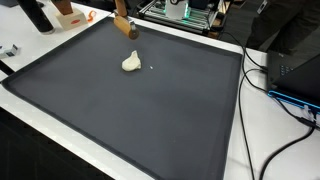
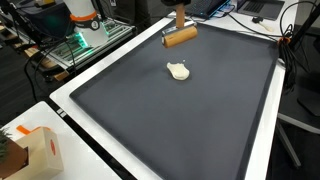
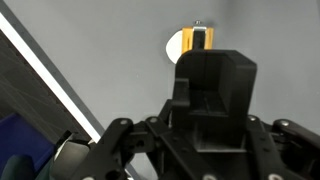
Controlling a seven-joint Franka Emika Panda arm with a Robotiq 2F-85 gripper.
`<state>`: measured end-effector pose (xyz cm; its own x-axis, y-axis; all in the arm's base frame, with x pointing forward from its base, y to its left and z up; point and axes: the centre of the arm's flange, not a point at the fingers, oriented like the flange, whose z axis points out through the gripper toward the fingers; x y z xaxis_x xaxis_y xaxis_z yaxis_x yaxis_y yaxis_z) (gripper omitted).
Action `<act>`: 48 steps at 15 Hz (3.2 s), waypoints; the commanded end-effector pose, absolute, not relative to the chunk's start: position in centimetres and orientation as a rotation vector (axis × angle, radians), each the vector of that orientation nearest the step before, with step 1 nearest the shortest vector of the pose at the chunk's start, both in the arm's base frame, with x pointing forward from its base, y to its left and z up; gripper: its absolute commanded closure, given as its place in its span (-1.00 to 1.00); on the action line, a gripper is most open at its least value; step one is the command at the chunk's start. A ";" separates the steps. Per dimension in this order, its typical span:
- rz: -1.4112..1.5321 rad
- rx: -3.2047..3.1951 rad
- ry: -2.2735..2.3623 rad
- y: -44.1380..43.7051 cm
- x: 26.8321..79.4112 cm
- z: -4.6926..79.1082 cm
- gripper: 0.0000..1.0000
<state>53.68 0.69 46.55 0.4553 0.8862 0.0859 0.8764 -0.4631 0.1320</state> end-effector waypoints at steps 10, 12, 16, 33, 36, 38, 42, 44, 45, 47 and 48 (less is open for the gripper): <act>0.133 2.456 1.974 1.0 53.1 39.6 0.51; 0.150 2.442 1.989 0.9 53.1 38.5 0.51; 0.180 2.400 1.980 0.7 53.2 37.0 0.51; 0.148 2.386 2.015 0.6 53.5 33.2 0.51; 0.131 2.379 2.043 0.7 53.4 33.1 0.51; 0.115 2.370 2.073 0.8 53.2 33.1 0.51; 0.081 2.362 2.109 1.0 53.0 33.1 0.51; 0.066 2.357 2.131 1.1 52.9 33.0 0.51; 0.059 2.356 2.134 1.1 52.9 32.9 0.51; 0.055 2.354 2.146 1.2 52.8 32.9 0.51; 0.051 2.354 2.148 1.2 52.8 32.9 0.51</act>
<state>53.10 1.42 32.61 0.1175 0.9915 0.0559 0.9930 -0.1180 0.0061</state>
